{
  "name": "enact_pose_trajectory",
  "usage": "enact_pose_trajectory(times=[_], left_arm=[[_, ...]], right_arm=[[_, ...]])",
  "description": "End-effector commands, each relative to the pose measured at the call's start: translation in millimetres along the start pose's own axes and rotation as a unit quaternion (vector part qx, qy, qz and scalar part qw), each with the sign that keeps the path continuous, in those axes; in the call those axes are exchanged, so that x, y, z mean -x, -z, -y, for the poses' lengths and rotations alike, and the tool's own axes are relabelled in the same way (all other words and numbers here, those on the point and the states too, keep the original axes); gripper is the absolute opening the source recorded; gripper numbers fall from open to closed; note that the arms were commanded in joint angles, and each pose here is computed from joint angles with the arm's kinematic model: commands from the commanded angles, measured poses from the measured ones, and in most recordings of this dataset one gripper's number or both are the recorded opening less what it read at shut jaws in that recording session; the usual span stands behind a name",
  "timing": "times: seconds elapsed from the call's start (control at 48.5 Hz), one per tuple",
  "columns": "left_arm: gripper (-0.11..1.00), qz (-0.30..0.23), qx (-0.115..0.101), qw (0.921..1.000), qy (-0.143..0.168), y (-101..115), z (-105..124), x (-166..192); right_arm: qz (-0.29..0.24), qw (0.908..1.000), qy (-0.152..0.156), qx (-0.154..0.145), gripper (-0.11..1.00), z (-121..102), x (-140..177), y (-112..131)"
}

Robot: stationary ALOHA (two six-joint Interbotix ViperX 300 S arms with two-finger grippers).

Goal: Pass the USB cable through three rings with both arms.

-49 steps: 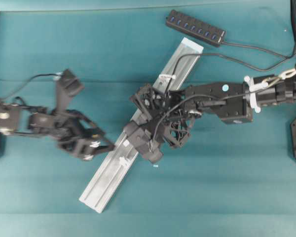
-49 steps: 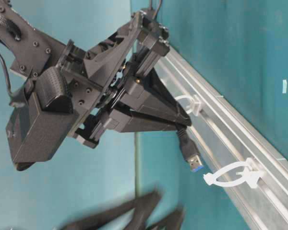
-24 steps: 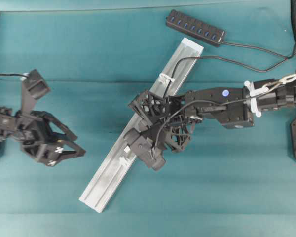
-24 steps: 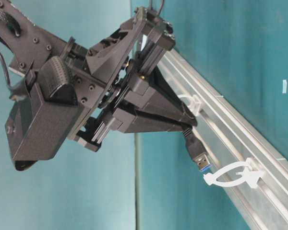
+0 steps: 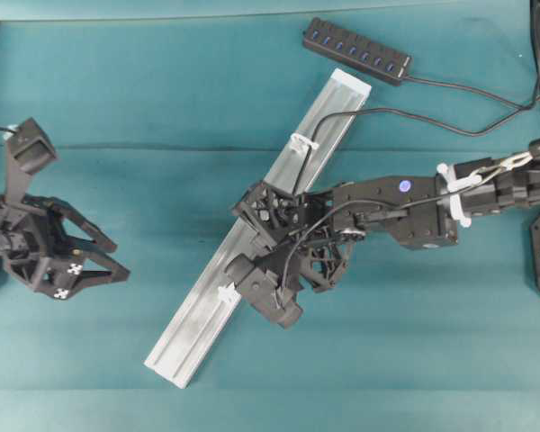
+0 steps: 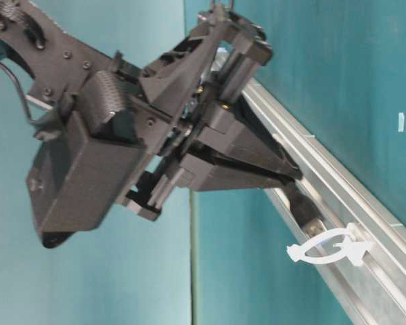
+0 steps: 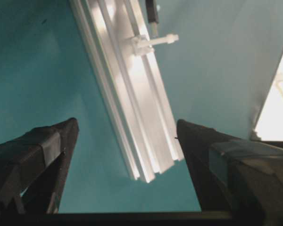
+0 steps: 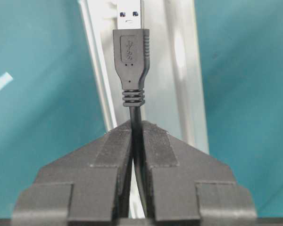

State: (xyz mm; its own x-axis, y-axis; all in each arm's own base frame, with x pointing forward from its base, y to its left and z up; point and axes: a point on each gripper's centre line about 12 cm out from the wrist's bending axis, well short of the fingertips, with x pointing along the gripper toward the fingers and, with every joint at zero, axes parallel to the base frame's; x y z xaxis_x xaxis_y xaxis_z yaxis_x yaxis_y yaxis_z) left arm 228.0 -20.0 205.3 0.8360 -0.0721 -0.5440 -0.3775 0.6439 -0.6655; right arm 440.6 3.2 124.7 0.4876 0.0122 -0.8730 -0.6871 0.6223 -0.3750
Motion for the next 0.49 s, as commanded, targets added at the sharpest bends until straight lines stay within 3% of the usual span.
enact_pose_trajectory(times=[0.0,0.474], left_arm=[[0.9,0.007,-0.002,0.9999,0.01,-3.5,5.6,4.0],[0.88,0.0,-0.001,1.0,0.0,-1.2,2.4,9.6]], right_arm=[[0.011,0.9999,0.011,0.006,0.07,2.8,-0.7,-6.6],[0.023,0.9996,0.012,0.006,0.07,0.2,-6.1,-18.7]])
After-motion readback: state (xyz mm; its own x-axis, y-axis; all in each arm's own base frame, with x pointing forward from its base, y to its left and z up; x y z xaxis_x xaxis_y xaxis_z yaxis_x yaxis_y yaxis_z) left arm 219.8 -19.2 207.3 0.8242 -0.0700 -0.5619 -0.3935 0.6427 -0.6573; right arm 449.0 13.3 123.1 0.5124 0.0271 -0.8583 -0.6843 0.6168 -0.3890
